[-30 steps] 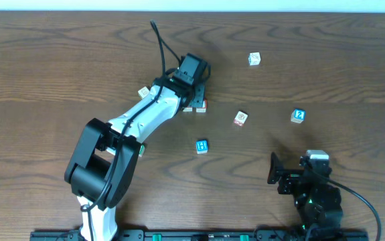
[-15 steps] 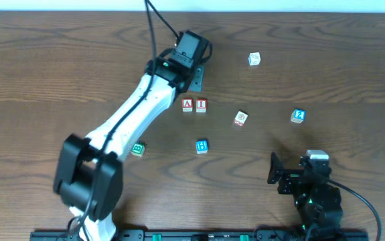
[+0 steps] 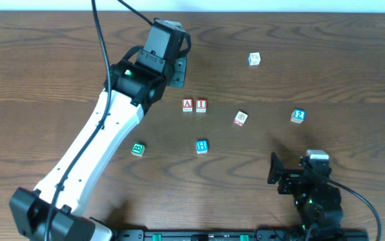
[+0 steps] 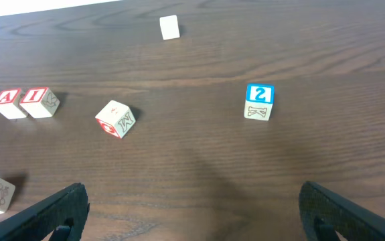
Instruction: Spell out Ai2
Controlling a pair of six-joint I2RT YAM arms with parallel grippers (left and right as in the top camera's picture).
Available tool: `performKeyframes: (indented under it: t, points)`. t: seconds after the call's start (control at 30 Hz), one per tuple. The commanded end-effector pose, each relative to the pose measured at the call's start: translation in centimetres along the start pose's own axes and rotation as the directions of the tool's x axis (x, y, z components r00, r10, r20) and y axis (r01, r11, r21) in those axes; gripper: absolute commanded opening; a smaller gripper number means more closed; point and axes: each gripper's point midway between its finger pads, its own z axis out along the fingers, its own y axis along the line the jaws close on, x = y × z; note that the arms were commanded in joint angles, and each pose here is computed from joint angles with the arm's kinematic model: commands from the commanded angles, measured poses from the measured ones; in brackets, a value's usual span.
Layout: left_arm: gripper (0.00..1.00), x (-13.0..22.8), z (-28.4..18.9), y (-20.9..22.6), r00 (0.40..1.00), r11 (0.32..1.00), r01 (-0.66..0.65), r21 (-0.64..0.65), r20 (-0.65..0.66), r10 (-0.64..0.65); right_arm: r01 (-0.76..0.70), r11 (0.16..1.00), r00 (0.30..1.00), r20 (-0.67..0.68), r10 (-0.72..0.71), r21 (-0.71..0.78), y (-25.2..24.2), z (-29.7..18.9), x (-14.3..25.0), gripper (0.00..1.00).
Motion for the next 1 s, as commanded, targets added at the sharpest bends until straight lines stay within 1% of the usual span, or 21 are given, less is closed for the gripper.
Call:
performKeyframes:
  t: [0.0, 0.13, 0.2, 0.3, 0.37, 0.47, 0.6, 0.67, 0.77, 0.9, 0.97]
  points:
    - [0.51, -0.8, -2.1, 0.6, 0.999, 1.0, -0.01, -0.009, 0.034, 0.011, 0.01, 1.0, 1.0, 0.004, -0.01, 0.007, -0.2, 0.0, 0.0, 0.99]
    - [0.51, -0.2, -2.3, 0.8, 1.0, 1.0, -0.015, -0.013, 0.014, 0.015, 0.009, 1.0, 1.0, 0.005, -0.009, 0.003, -0.1, 0.0, 0.0, 0.99]
    - [0.51, -0.2, -2.3, 0.8, 1.0, 1.0, -0.015, -0.014, 0.013, 0.015, -0.001, 1.0, 0.999, 0.051, 0.001, 0.005, -0.1, 0.0, -1.2, 0.99]
    - [0.51, -0.4, -2.3, 0.8, 0.999, 1.0, -0.025, -0.017, 0.02, 0.025, -0.124, 0.992, 0.986, 0.114, 0.125, -0.015, 0.1, -0.2, -2.7, 0.99]
    - [0.53, -0.7, -2.3, 1.0, 0.999, 0.999, -0.022, -0.029, 0.034, 0.023, -0.22, 0.975, 0.969, 0.11, 0.22, -0.014, -0.1, -0.1, -2.6, 0.99]
    - [0.56, -1.2, -2.3, 1.2, 0.998, 0.999, -0.025, -0.029, 0.05, 0.027, -0.254, 0.967, 0.956, 0.159, 0.247, 0.025, -1.0, -0.3, -3.5, 0.99]
    - [0.58, -1.8, -2.1, 2.5, 0.998, 0.999, -0.022, -0.049, 0.066, 0.025, -0.391, 0.919, 0.879, 0.315, 0.359, 0.043, -2.5, -1.1, -6.4, 0.99]
    - [0.58, -1.9, -2.0, 3.7, 0.998, 0.998, -0.001, -0.064, 0.064, 0.005, -0.408, 0.911, 0.862, 0.351, 0.365, 0.054, -3.0, -1.3, -7.1, 0.99]
    - [0.59, -1.8, -1.8, 5.4, 0.998, 0.997, 0.035, -0.068, 0.048, -0.031, -0.406, 0.911, 0.875, 0.32, 0.364, 0.076, -3.2, -0.6, -6.6, 0.99]
    - [0.58, -1.9, -1.5, 6.7, 0.995, 0.995, 0.097, 0.019, 0.03, -0.098, -0.394, 0.918, 0.898, 0.232, 0.373, 0.05, -2.3, 1.4, -6.1, 0.99]
    - [0.58, -2.0, -1.4, 8.0, 0.991, 0.992, 0.126, 0.02, 0.03, -0.127, -0.393, 0.918, 0.906, 0.195, 0.376, 0.056, -2.3, 2.5, -6.2, 0.99]
